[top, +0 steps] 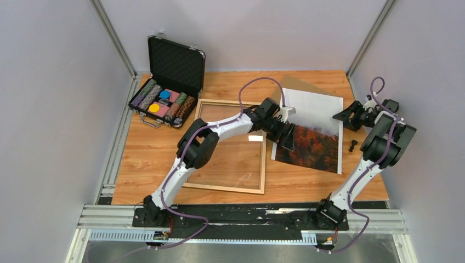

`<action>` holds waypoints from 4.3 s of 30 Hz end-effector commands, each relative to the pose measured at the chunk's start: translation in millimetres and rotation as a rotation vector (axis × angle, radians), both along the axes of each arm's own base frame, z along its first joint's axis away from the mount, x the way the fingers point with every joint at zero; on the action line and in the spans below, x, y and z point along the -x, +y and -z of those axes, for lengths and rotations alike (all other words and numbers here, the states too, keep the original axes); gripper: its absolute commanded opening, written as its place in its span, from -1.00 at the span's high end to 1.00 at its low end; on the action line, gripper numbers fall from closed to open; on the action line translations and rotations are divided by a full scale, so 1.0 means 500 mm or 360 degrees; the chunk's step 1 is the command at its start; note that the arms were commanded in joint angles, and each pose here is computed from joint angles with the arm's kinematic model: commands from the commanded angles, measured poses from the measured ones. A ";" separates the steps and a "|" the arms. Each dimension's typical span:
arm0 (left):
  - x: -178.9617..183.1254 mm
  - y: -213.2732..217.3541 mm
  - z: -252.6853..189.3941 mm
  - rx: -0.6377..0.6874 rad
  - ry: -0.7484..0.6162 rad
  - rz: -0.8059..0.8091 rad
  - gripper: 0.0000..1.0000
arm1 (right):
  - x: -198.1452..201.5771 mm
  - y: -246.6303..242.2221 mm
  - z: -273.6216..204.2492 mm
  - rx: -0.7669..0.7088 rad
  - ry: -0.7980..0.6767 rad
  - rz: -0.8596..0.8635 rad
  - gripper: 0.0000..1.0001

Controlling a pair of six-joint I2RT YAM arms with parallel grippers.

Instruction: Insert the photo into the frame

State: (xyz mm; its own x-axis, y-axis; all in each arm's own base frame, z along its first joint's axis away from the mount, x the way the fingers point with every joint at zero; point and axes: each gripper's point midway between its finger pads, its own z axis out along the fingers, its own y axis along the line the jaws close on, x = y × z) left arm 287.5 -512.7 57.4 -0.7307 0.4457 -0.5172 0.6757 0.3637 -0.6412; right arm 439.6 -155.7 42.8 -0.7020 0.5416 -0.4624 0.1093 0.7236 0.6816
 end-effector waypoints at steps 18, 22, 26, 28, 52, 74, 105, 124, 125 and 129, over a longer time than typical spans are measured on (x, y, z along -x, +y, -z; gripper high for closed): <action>0.006 0.024 0.018 -0.0109 -0.0024 -0.0015 -1.00 | 0.084 0.092 -0.141 -0.0246 -0.0202 -0.0201 0.06; 0.005 0.023 0.015 -0.0104 -0.0026 -0.0013 -1.00 | 0.097 0.111 -0.136 -0.0298 -0.0195 -0.0234 0.13; 0.006 0.023 0.013 -0.0100 -0.0026 -0.0011 -1.00 | 0.105 0.131 -0.109 -0.0308 -0.0145 -0.0261 0.16; 0.004 0.023 0.009 -0.0097 -0.0031 -0.0014 -1.00 | 0.108 0.141 -0.097 -0.0323 -0.0125 -0.0276 0.21; -0.080 0.083 -0.239 0.0019 -0.0325 -0.0219 -1.00 | 0.109 0.246 -0.429 0.0475 -0.0494 -0.0178 1.00; -0.191 0.361 -0.525 0.0429 0.0031 -0.0900 -1.00 | 0.044 0.666 -0.487 0.1054 -0.0698 -0.0561 1.00; -0.290 0.528 -0.230 0.0329 0.0702 -0.1528 -0.99 | 0.099 0.959 -0.202 0.0917 -0.0222 -0.1033 0.99; -0.305 0.501 -0.154 0.0341 0.0857 -0.1504 -0.45 | 0.127 0.995 -0.192 0.0846 -0.0173 -0.1099 0.62; -0.305 0.497 -0.154 0.0354 0.0853 -0.1495 -0.33 | 0.128 0.995 -0.193 0.0843 -0.0171 -0.1100 0.59; -0.298 0.486 -0.145 0.0357 0.0880 -0.1476 -0.03 | 0.133 0.997 -0.208 0.0825 -0.0193 -0.1108 0.32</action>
State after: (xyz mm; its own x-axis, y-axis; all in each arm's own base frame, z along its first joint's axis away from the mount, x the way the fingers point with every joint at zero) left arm 435.5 -260.6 127.5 -0.8805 -0.4739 -0.0142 -0.2260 0.4460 -0.8660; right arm 370.5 332.5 122.4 -0.7428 -0.3215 -0.5873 -0.5174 0.8323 0.1988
